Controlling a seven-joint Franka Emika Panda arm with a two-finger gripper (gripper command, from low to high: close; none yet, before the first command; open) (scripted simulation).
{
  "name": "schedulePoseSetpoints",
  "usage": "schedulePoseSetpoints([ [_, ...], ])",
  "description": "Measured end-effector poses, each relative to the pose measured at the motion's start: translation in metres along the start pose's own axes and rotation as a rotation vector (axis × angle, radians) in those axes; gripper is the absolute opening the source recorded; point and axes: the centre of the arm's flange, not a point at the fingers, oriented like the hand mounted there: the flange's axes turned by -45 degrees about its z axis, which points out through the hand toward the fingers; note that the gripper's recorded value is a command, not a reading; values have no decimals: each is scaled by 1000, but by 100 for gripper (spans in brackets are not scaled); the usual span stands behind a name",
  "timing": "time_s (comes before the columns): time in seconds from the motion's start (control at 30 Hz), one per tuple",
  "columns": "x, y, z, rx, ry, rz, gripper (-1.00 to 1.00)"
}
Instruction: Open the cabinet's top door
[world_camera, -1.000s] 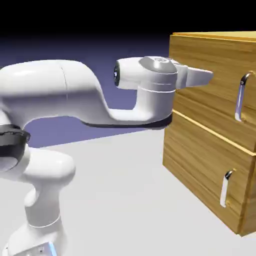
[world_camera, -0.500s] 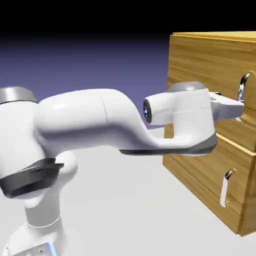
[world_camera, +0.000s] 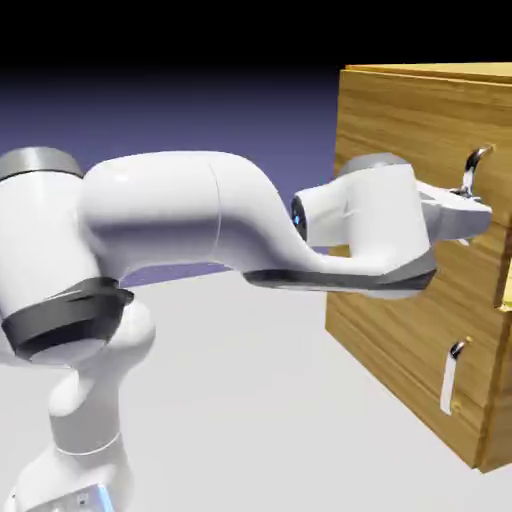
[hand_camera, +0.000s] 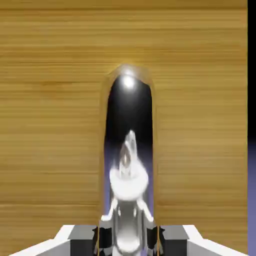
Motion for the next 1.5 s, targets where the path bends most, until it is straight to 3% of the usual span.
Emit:
schedulePoseSetpoints([
  [0.77,0,-69,-144,-310,0,1,-100],
  [1.5,1,-145,-232,-539,-1,0,-100],
])
